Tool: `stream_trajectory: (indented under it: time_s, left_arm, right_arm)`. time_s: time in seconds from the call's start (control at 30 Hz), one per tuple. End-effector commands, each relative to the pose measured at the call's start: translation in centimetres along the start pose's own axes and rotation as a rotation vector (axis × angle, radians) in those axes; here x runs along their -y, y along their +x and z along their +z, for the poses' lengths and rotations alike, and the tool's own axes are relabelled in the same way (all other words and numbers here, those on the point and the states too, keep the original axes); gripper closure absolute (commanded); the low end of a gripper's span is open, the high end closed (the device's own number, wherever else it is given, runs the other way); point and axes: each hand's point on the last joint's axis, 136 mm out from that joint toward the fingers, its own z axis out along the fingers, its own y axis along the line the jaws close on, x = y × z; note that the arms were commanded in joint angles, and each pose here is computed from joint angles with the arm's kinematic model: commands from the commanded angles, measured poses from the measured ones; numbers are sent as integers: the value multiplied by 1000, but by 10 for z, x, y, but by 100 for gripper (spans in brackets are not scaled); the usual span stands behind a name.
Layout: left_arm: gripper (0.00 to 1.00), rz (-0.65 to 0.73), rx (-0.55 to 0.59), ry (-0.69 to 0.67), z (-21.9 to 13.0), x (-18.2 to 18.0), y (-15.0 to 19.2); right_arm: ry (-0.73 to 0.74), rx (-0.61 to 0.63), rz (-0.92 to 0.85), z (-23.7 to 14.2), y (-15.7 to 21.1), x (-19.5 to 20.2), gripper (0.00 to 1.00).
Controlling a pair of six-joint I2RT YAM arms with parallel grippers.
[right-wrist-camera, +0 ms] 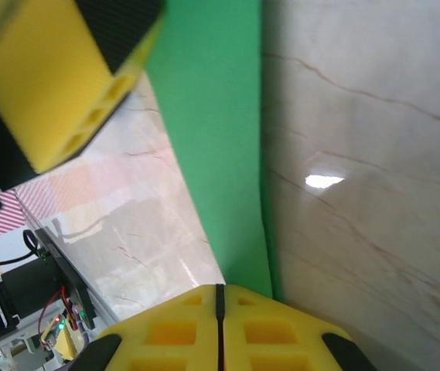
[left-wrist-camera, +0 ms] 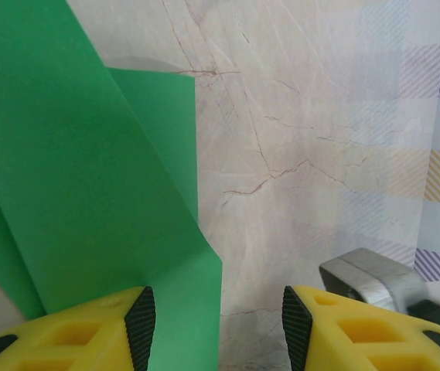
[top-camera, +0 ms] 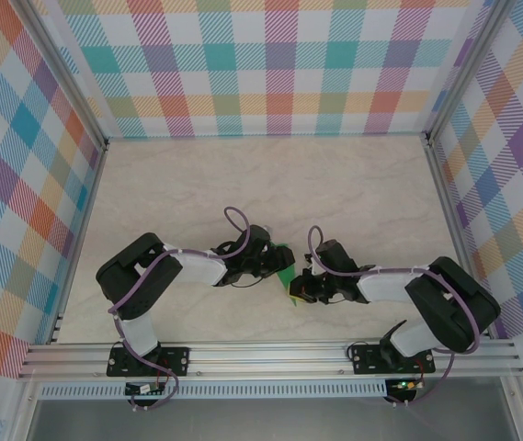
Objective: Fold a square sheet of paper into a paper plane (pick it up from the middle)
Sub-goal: Fold the wing for the fifth time at the center of the table.
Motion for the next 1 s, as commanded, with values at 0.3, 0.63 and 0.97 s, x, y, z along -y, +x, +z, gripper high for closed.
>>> stream_trajectory:
  time_s: [0.3, 0.63, 0.97]
  left_arm:
    - [51, -21, -94, -127, 15, -43, 27]
    - [52, -41, -90, -161, 16, -51, 27]
    - [52, -60, -97, -169, 18, -54, 29]
  right_arm:
    - [102, -49, 66, -1, 29, 47, 92]
    - [109, -119, 74, -8, 51, 56, 91]
    - [192, -172, 58, -17, 68, 73, 91]
